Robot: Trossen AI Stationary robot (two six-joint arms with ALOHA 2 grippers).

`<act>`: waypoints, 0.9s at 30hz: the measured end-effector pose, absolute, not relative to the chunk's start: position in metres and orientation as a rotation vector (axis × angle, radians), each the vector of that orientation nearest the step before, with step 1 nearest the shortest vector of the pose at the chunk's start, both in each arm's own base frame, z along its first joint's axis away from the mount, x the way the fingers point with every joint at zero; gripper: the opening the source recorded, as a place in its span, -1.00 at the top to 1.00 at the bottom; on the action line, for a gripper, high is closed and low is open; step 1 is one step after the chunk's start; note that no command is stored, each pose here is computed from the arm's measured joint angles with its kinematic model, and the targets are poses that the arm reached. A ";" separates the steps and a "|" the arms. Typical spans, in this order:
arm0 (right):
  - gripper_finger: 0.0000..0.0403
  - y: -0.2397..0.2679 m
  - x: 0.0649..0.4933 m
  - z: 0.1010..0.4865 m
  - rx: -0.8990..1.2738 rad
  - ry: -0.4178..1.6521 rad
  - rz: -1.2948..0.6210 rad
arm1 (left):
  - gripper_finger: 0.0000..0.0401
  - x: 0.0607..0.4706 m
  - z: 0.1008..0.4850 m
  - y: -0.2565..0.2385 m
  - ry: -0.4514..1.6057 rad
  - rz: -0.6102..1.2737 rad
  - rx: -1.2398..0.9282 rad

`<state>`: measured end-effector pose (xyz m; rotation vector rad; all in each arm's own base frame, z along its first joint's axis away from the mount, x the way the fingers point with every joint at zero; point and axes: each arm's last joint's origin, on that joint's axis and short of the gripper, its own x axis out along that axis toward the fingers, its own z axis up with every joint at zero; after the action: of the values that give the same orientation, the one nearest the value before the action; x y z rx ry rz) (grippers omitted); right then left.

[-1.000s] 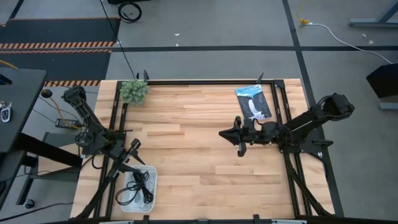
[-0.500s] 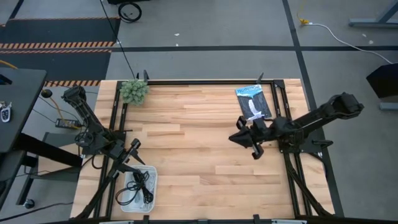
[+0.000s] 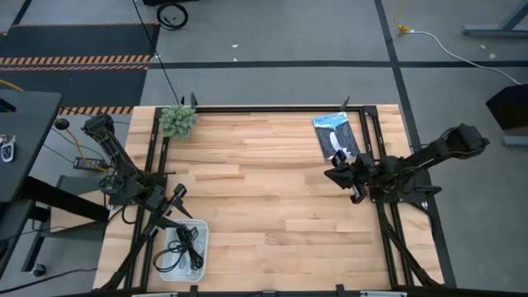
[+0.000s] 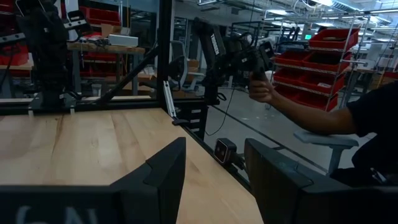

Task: Pick and place USB-C Cables
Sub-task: Return to Home Position

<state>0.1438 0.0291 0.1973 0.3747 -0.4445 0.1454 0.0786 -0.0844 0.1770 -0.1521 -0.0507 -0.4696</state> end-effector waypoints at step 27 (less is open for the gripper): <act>0.89 0.020 0.121 0.206 0.366 -0.419 -0.002 | 0.14 0.079 0.177 -0.084 -0.051 -0.470 -0.152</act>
<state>0.1209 0.0195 0.2055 0.3658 -0.4187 -0.0023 0.0786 -0.0844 0.1770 -0.1521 -0.0506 -0.4698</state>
